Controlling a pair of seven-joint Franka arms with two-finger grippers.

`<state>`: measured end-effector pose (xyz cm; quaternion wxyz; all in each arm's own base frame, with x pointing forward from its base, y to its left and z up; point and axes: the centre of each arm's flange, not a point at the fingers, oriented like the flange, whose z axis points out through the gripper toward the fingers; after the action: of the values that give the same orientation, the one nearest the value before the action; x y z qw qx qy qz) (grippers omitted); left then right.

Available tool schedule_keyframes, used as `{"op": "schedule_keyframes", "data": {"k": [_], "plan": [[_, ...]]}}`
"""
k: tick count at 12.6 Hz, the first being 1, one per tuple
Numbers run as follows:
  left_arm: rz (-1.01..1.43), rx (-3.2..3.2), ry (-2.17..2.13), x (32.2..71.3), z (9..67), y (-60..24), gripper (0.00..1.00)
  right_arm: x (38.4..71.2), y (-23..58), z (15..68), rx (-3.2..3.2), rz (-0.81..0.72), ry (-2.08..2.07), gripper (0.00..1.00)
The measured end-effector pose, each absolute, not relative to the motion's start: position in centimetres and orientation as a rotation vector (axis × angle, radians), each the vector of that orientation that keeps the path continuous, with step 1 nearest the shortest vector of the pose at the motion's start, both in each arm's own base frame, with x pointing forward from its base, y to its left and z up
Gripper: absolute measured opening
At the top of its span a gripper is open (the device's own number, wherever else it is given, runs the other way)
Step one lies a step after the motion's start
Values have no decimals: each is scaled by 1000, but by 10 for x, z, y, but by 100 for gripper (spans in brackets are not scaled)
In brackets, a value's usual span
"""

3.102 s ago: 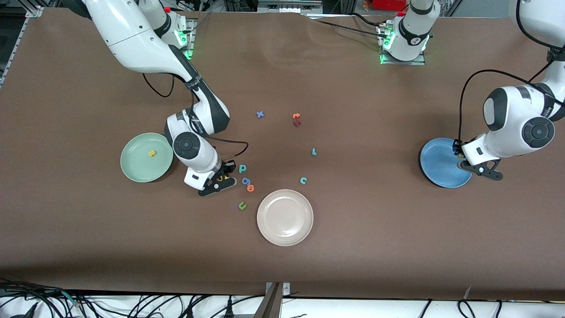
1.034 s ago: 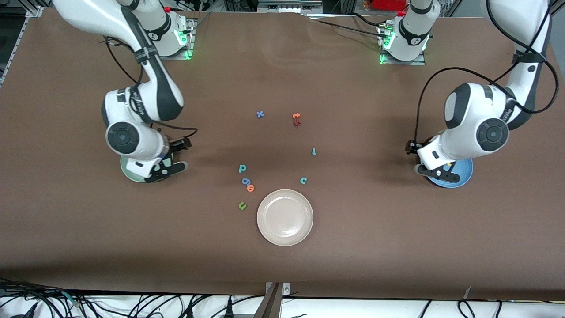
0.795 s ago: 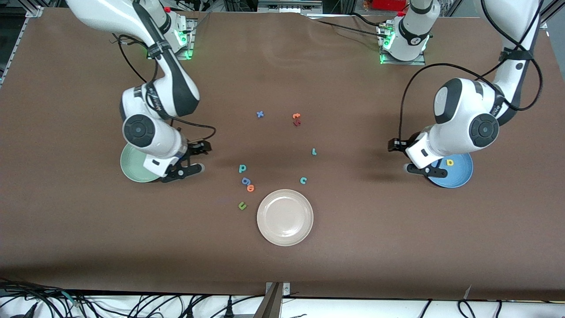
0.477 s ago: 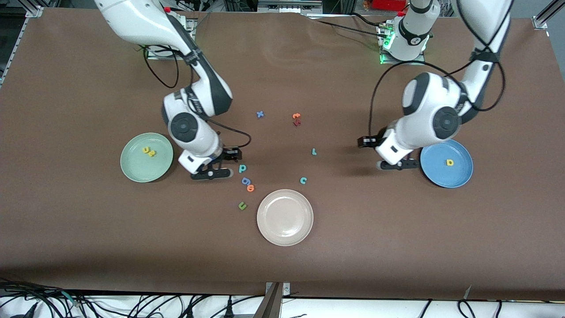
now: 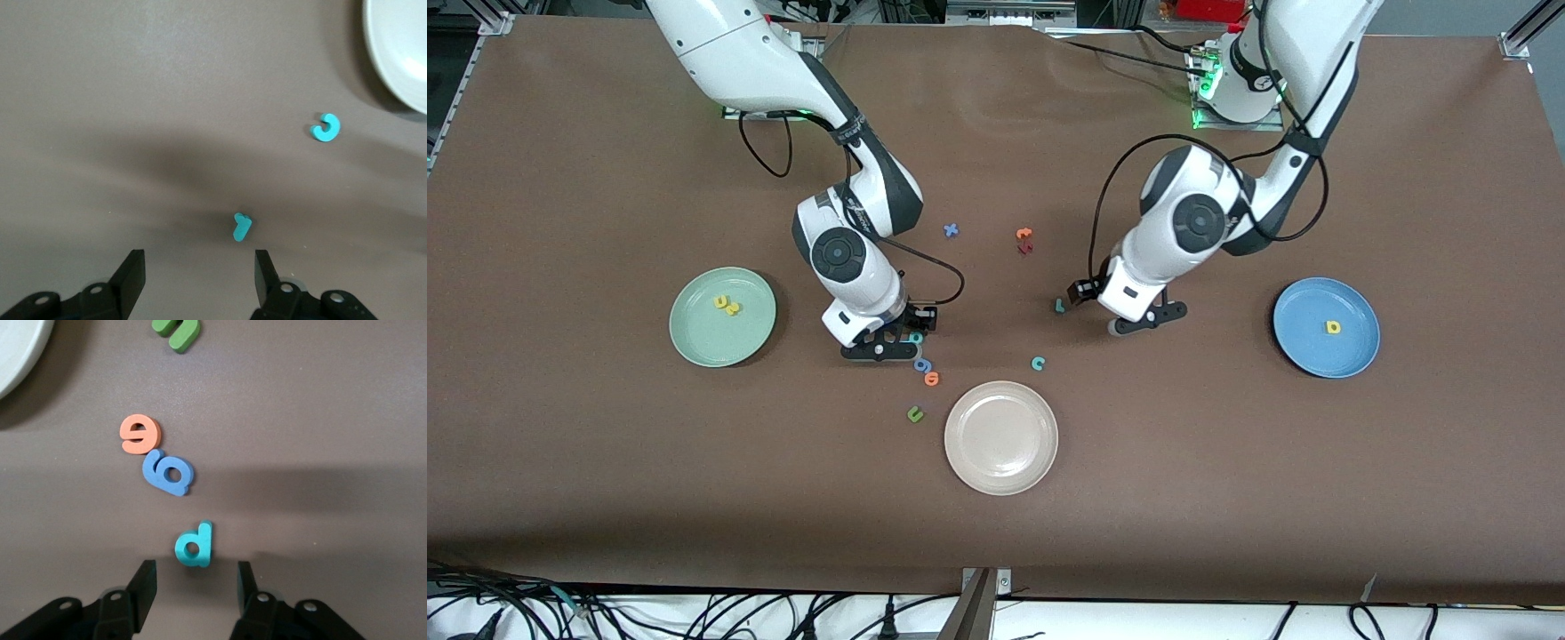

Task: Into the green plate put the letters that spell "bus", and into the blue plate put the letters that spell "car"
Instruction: 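Grasp the cyan d with the right gripper while the left gripper reaches the cyan 1, then drop the cyan d onto the green plate while the left gripper grasps the 1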

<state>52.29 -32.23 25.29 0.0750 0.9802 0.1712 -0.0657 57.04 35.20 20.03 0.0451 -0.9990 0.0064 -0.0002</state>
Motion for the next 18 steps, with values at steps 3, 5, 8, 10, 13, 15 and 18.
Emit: {"op": "schedule_keyframes", "data": {"k": [3,5,8,10,13,15,18], "plan": [[-60,3077,542,503,237,-351,74,570,353,180,-3045,-22,24,54],[8,3118,568,493,224,-367,74,569,355,178,-3043,-26,20,51],[49,3162,507,487,215,-381,74,568,358,179,-3038,-41,13,44],[75,3212,443,485,212,-391,74,569,359,179,-3037,-43,13,28],[127,3251,340,481,206,-406,73,569,358,179,-3038,-44,14,28],[159,3279,243,481,198,-407,71,570,357,180,-3039,-46,12,28],[131,3298,54,481,191,-406,71,572,353,181,-3045,-44,10,28]]}}
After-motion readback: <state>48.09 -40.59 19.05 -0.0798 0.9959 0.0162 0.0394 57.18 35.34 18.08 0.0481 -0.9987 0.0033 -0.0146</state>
